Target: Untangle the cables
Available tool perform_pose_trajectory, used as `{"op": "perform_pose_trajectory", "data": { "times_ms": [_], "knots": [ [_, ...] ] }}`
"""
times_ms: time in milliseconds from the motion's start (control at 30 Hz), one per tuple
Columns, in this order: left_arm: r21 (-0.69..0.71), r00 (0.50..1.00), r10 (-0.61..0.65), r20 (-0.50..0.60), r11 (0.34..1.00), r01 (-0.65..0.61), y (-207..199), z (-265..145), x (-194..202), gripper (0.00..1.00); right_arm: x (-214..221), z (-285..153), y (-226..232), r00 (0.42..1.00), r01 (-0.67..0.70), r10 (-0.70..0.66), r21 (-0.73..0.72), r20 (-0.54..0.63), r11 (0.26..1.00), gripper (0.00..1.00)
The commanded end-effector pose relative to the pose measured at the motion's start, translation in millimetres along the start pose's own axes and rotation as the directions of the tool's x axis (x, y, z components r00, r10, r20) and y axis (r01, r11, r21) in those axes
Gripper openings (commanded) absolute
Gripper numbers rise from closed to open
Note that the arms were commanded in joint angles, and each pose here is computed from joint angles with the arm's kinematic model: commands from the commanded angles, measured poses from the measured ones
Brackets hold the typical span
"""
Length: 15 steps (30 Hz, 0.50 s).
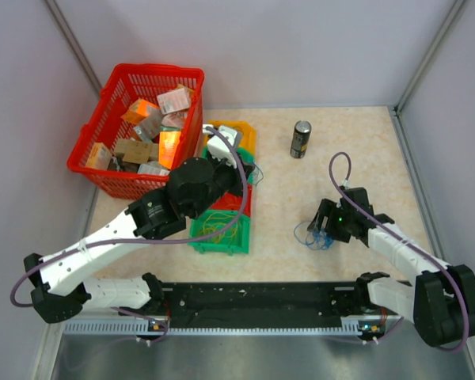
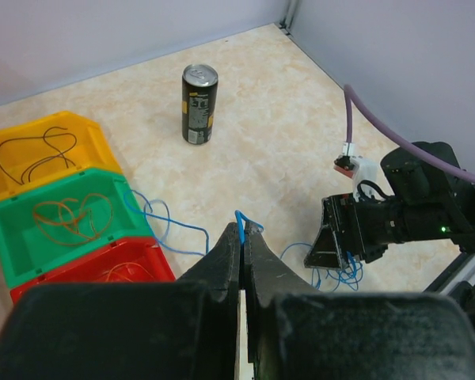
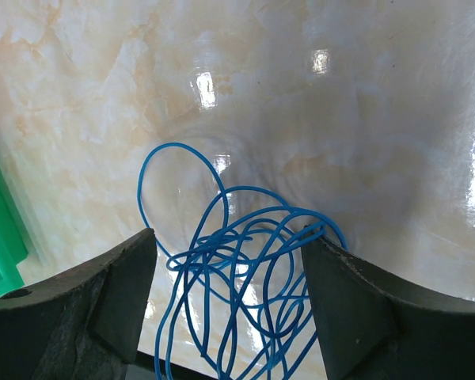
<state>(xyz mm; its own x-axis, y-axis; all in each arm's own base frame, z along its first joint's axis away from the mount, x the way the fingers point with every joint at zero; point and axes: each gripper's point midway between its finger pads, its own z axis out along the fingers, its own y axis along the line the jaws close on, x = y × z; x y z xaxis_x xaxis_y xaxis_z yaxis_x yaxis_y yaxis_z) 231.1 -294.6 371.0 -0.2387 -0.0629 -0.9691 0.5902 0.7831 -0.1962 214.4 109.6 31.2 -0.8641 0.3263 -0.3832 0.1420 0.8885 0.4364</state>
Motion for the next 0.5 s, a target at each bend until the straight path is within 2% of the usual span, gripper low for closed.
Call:
{"op": "perform_pose_trajectory", "data": {
  "times_ms": [0,467],
  "knots": [
    [-0.024,0.998,-0.032,0.057,0.999,0.034,3.6,-0.4,-23.1,0.0,-4.6,2.8,0.7,1.0,0.026,-0.026,0.005,0.013,1.0,0.73],
    [-0.029,0.998,-0.053,0.038,0.998,0.054,6.4,-0.3,-15.8,0.0,-5.4,3.3,0.6,1.0,0.025,-0.025,0.005,0.015,1.0,0.73]
  ]
}}
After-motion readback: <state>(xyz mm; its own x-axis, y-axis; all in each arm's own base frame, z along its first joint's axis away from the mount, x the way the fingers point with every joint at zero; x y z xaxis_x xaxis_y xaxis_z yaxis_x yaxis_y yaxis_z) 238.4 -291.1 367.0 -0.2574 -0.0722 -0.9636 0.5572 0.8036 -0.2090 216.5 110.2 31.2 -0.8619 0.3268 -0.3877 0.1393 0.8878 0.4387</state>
